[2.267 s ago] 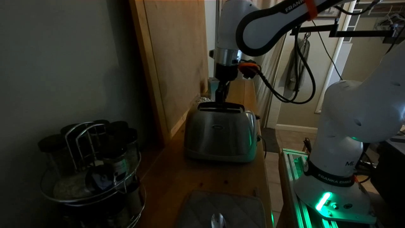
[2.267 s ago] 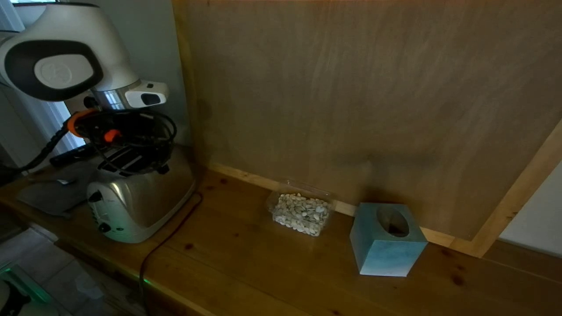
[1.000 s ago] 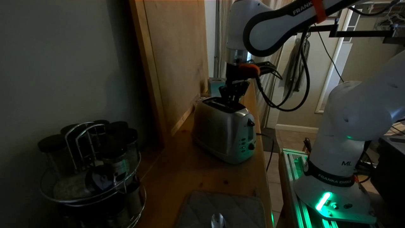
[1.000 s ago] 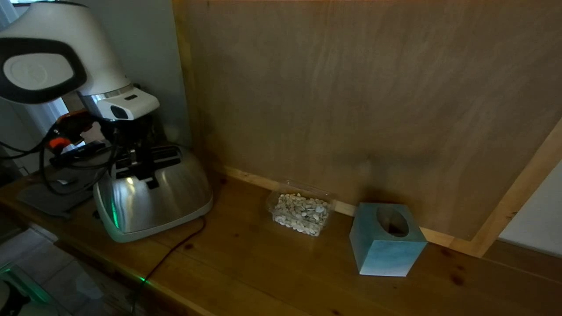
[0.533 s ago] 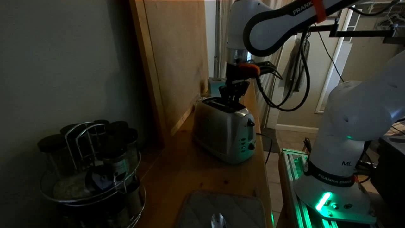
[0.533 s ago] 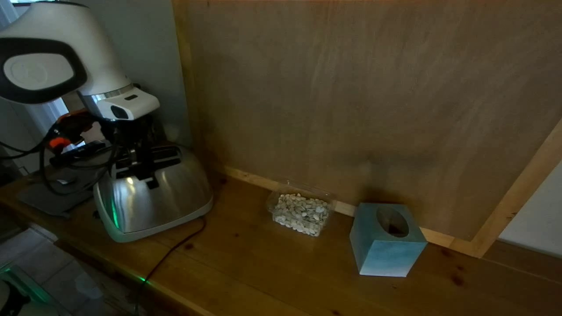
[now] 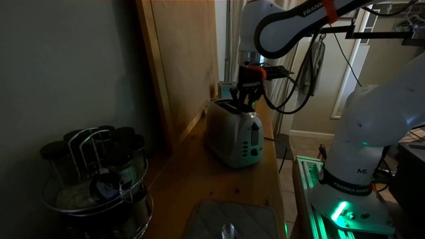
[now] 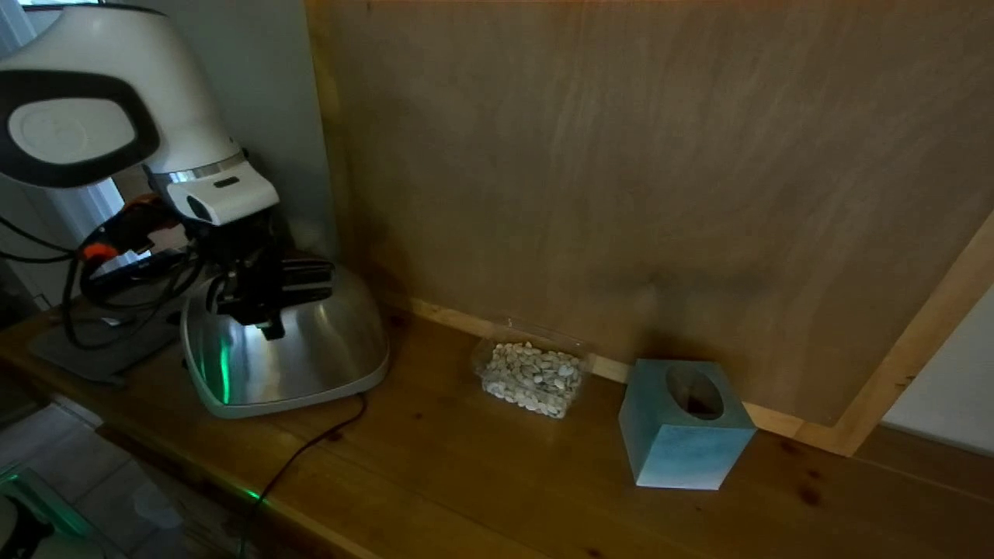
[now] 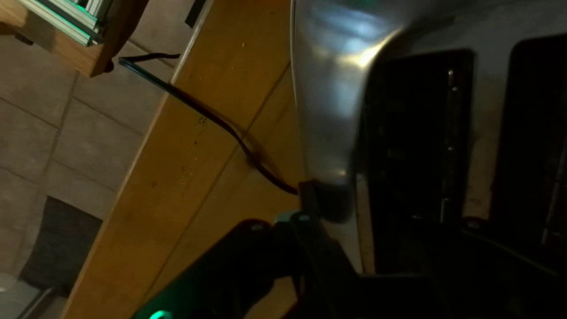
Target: Slide the toaster from a vertical position to a horizontal position
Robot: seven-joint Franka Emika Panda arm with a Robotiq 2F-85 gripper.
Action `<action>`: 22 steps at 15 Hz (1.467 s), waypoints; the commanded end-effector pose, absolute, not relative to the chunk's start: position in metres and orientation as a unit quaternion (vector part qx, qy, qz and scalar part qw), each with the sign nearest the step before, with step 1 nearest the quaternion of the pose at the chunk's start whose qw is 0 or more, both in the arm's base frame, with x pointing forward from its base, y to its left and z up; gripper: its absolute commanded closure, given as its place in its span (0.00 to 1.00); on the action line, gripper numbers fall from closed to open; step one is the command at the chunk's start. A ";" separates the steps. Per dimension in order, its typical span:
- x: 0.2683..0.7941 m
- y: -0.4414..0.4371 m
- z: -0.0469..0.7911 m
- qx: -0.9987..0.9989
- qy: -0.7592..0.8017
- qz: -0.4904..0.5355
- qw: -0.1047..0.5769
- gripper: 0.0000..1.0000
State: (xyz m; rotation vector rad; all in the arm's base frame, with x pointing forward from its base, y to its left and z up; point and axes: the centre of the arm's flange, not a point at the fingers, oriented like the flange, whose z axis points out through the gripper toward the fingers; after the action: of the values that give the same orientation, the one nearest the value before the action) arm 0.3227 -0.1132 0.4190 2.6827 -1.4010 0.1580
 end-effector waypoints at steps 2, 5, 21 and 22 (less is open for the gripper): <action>0.329 -0.126 0.428 0.825 -0.556 0.072 0.070 0.91; 0.331 -0.123 0.431 0.788 -0.606 0.073 0.076 0.91; 0.350 -0.106 0.437 0.698 -0.710 0.025 0.092 0.91; 0.350 -0.106 0.437 0.695 -0.712 0.023 0.091 0.91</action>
State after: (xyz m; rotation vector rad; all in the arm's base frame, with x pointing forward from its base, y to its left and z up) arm 0.3394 -0.1071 0.4225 2.1236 -2.0411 0.0554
